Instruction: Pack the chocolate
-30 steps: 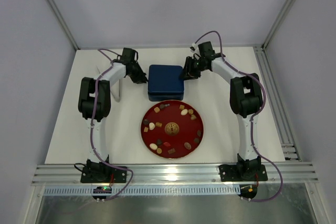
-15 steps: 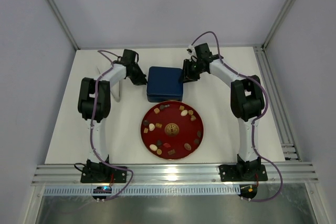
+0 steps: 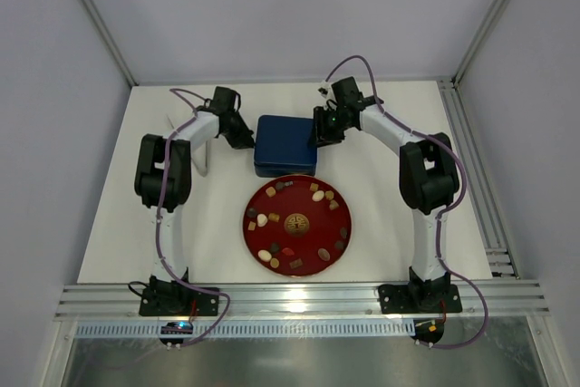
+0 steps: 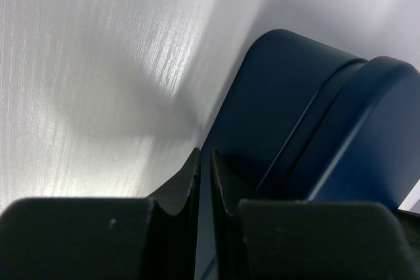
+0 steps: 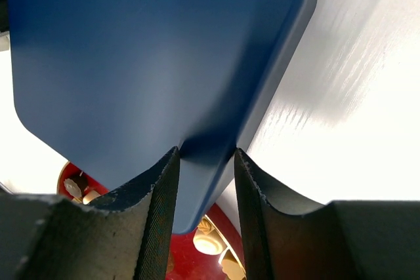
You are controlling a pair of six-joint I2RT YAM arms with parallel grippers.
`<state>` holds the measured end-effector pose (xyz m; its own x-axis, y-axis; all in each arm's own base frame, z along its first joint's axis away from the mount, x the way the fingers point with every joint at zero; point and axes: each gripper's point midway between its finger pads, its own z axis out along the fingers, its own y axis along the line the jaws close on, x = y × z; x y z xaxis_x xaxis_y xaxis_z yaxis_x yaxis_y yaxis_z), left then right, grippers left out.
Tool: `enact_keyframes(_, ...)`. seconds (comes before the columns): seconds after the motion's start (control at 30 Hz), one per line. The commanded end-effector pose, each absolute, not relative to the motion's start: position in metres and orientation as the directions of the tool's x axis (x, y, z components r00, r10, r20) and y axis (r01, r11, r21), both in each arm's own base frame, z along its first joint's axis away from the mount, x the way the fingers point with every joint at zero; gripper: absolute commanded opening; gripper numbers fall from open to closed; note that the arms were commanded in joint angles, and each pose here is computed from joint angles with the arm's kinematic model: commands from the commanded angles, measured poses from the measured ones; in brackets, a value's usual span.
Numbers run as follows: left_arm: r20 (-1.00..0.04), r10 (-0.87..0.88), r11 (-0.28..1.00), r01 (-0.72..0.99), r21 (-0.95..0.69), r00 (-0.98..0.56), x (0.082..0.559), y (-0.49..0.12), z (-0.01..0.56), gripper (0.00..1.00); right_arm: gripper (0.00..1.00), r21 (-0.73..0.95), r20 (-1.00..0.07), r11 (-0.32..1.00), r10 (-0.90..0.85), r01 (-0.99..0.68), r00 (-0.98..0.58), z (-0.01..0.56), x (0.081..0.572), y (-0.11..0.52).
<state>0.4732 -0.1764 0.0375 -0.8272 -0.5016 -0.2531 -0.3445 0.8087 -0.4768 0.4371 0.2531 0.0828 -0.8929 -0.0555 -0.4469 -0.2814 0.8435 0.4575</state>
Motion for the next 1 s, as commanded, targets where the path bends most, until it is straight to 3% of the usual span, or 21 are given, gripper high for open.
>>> enact_keyframes(0.0, -0.288, -0.505, 0.79, -0.301, -0.534, -0.814, 0.475, -0.189, 0.071, 0.08, 0.41, 0.435, -0.524, 0.825, -0.094, -0.361, -0.846, 0.118, 0.429, 0.262)
enact_keyframes(0.6, -0.298, -0.52, 0.79, -0.318, -0.524, -0.801, 0.471, -0.178, 0.074, 0.04, 0.42, 0.353, -0.528, 0.859, -0.144, -0.37, -0.837, 0.11, 0.414, 0.255)
enact_keyframes(0.97, -0.292, -0.5, 0.798, -0.302, -0.522, -0.815, 0.465, -0.175, 0.071, 0.13, 0.45, 0.337, -0.531, 0.871, -0.137, -0.357, -0.836, 0.109, 0.401, 0.245)
